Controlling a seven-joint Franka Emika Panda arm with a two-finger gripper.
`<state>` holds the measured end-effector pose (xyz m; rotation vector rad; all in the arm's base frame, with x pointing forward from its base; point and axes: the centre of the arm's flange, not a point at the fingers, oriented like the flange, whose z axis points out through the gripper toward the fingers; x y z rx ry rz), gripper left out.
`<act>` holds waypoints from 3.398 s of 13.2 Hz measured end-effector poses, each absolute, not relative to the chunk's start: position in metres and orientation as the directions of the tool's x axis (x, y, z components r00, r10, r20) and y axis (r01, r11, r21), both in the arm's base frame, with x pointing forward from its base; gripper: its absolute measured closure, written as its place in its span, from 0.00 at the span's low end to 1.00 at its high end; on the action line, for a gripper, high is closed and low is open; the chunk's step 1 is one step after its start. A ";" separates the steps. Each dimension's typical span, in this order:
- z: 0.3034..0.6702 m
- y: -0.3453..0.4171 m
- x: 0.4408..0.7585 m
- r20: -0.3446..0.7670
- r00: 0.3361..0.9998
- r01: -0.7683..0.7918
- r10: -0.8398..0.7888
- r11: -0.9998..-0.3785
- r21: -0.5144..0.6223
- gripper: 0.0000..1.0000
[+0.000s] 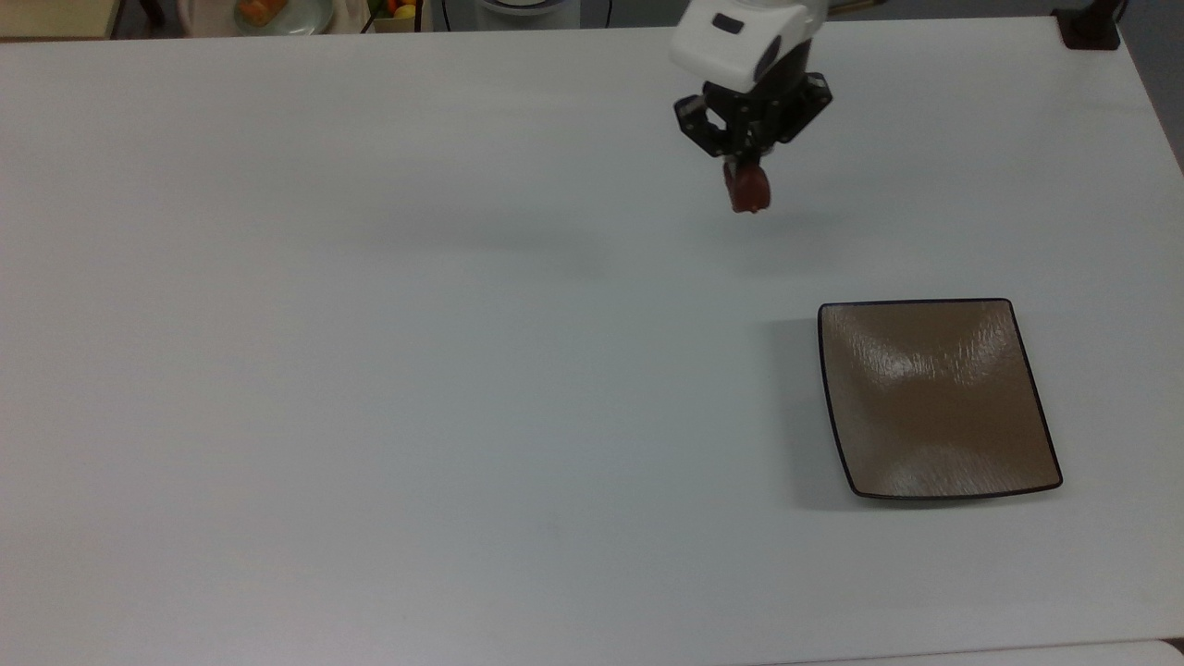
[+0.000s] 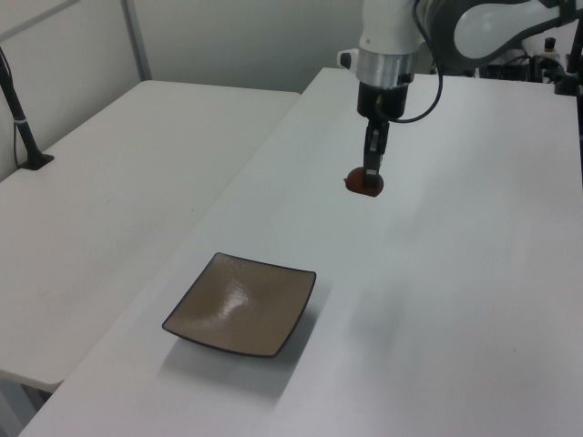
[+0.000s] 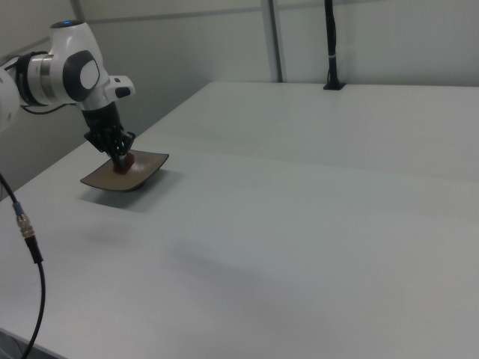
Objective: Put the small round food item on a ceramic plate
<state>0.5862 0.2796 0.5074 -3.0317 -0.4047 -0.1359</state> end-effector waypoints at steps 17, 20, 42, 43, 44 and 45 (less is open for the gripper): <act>0.388 0.422 0.666 0.351 0.916 0.283 0.193 -0.932 -0.226 0.84; 0.345 0.435 0.669 0.380 0.904 0.294 0.197 -0.931 -0.217 0.84; 0.579 0.276 0.623 0.191 0.981 -0.006 -0.032 -0.990 -0.140 0.00; 0.591 0.256 0.612 0.172 0.984 -0.031 -0.053 -0.991 -0.128 0.00; 0.600 0.237 0.601 0.156 0.985 -0.056 -0.073 -0.992 -0.113 0.00; 0.608 0.218 0.589 0.138 0.986 -0.082 -0.094 -0.992 -0.094 0.00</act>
